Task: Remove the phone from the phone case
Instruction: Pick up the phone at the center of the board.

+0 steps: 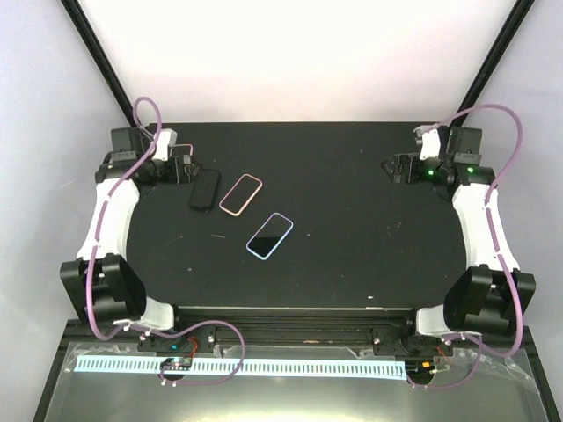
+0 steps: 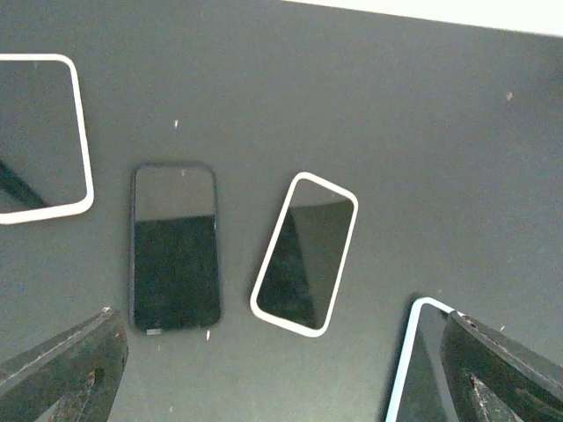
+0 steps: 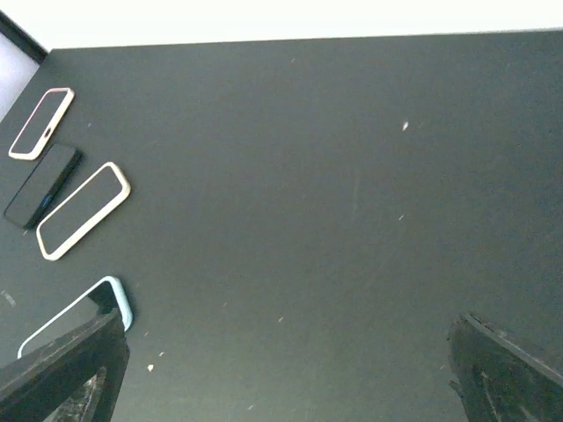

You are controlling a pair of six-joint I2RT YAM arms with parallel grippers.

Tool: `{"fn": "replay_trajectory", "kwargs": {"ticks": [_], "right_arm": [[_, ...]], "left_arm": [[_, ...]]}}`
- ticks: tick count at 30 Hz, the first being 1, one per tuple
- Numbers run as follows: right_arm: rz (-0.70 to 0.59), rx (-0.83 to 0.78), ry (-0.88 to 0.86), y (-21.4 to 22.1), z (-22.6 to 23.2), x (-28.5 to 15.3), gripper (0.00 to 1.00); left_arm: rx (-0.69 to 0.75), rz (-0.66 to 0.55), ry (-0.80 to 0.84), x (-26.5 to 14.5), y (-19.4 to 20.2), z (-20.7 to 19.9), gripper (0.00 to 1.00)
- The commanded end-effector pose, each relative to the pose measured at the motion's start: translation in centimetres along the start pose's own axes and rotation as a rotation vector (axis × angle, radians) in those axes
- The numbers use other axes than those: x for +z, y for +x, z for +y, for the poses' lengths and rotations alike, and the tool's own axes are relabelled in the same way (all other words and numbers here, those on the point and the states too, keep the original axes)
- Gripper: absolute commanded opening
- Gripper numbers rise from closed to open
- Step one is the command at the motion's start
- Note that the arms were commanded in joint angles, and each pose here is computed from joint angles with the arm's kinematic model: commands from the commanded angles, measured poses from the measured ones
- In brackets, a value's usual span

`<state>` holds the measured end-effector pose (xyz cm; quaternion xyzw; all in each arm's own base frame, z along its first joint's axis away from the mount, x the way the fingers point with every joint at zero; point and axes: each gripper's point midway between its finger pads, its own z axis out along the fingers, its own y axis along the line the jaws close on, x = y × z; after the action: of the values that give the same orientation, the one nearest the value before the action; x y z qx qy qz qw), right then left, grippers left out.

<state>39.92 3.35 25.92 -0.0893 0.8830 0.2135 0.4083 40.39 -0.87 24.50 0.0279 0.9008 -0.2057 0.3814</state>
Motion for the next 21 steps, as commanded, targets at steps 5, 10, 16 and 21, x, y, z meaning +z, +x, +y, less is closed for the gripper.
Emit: {"fn": "replay_trajectory", "kwargs": {"ticks": [5,10,16,21], "right_arm": [[-0.003,-0.041,-0.039,1.7,3.0,-0.3,1.00],[-0.001,-0.053,-0.039,1.5,3.5,-0.3,1.00],[-0.022,-0.058,-0.050,0.9,3.9,-0.5,1.00],[-0.047,-0.064,-0.050,0.4,4.3,-0.9,1.00]], "left_arm": [[0.106,0.047,-0.185,0.1,2.8,0.8,0.99],[0.101,0.114,-0.279,1.7,2.7,3.1,0.99],[0.031,0.210,-0.377,5.2,1.7,7.5,0.99],[-0.011,0.249,-0.428,8.8,-0.5,11.3,0.99]]}}
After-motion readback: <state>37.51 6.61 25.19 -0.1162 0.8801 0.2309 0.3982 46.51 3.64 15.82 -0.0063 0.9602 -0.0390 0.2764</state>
